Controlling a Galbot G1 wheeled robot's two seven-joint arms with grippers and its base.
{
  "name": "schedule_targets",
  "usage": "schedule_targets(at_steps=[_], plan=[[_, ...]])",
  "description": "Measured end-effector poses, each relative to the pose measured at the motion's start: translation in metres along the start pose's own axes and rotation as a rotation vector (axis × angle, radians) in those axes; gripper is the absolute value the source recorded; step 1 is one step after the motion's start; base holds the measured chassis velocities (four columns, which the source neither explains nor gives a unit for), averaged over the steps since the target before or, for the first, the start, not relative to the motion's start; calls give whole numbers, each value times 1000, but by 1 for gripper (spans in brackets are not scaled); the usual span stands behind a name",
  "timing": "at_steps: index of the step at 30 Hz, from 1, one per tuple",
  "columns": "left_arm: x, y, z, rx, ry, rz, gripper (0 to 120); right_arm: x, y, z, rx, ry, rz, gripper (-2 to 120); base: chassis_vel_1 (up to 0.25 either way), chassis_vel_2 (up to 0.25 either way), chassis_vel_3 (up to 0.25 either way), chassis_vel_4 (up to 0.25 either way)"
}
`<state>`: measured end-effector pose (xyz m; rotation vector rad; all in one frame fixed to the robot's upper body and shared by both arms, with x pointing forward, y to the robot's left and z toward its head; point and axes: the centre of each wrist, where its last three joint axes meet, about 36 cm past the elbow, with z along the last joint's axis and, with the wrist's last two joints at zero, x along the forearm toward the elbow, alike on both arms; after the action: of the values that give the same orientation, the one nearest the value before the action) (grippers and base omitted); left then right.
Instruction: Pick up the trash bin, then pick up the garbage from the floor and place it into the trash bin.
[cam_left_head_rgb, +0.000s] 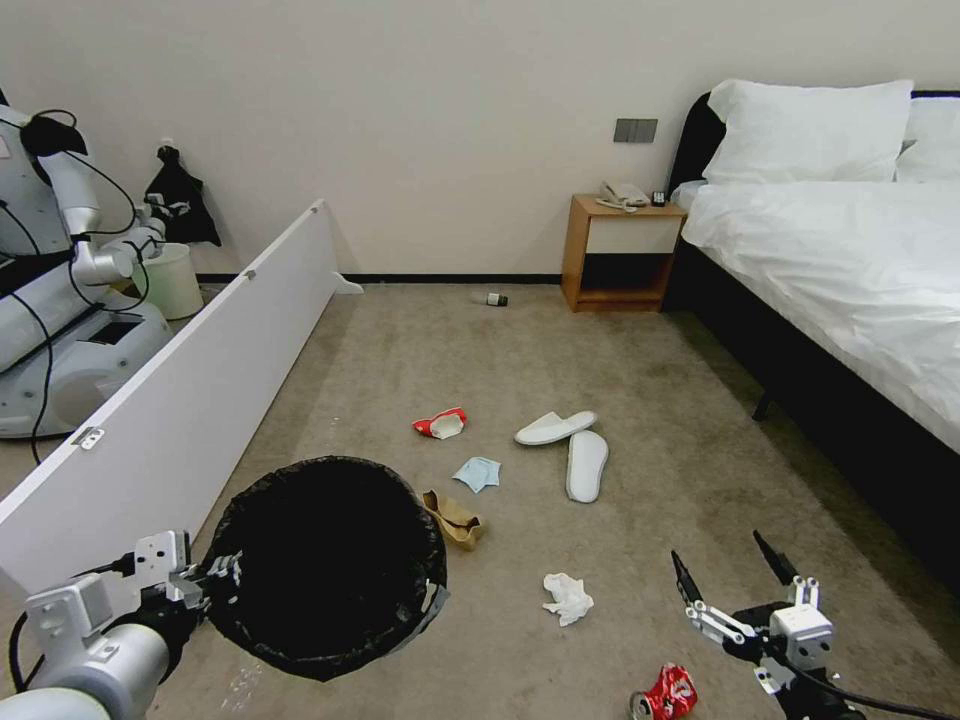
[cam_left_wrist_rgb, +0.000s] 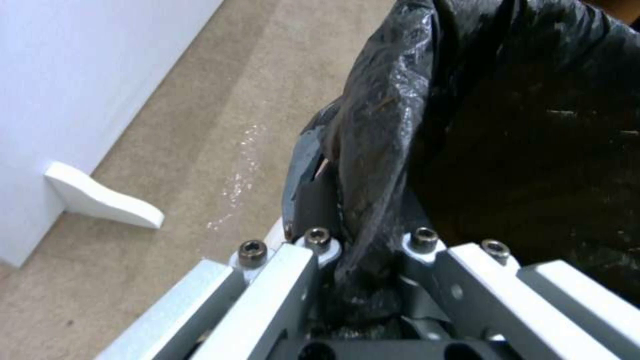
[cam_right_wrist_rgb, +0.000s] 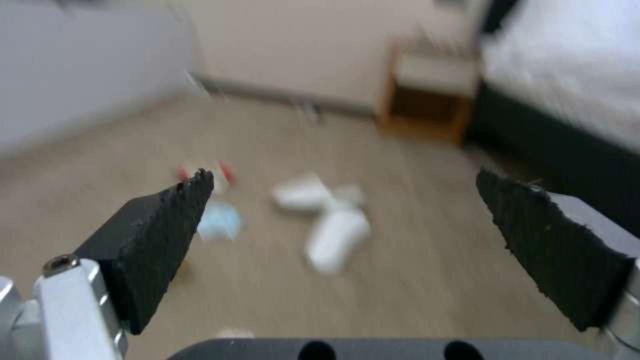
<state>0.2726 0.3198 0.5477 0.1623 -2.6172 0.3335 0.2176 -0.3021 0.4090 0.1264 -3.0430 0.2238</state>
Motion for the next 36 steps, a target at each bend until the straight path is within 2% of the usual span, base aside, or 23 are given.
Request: schedule_targets(at_steps=[2, 5, 7, 13, 20, 24, 36], plan=[[0, 2, -1, 2, -5, -8, 4, -2, 6, 1, 0, 116, 46, 100, 0, 0, 0, 0], [0, 3, -2, 3, -7, -10, 4, -3, 9, 1, -13, 161, 47, 100, 0, 0, 0, 0], [0, 5, -3, 4, -9, -14, 4, -6, 12, 8, -51, 234, 16, 100, 0, 0, 0, 0], [0, 7, -5, 4, -11, -17, 4, -8, 10, 23, -69, 327, -6, 100, 0, 0, 0, 0], [0, 8, -5, 6, -8, -16, 4, -8, 6, 46, -57, 380, -5, 100, 0, 0, 0, 0], [0, 10, -5, 12, -7, -15, 4, -4, 8, 71, -13, 413, 4, 100, 0, 0, 0, 0], [4, 13, -7, 17, -9, -19, 4, -12, 6, 101, -13, 506, -1, 100, 0, 0, 0, 0]])
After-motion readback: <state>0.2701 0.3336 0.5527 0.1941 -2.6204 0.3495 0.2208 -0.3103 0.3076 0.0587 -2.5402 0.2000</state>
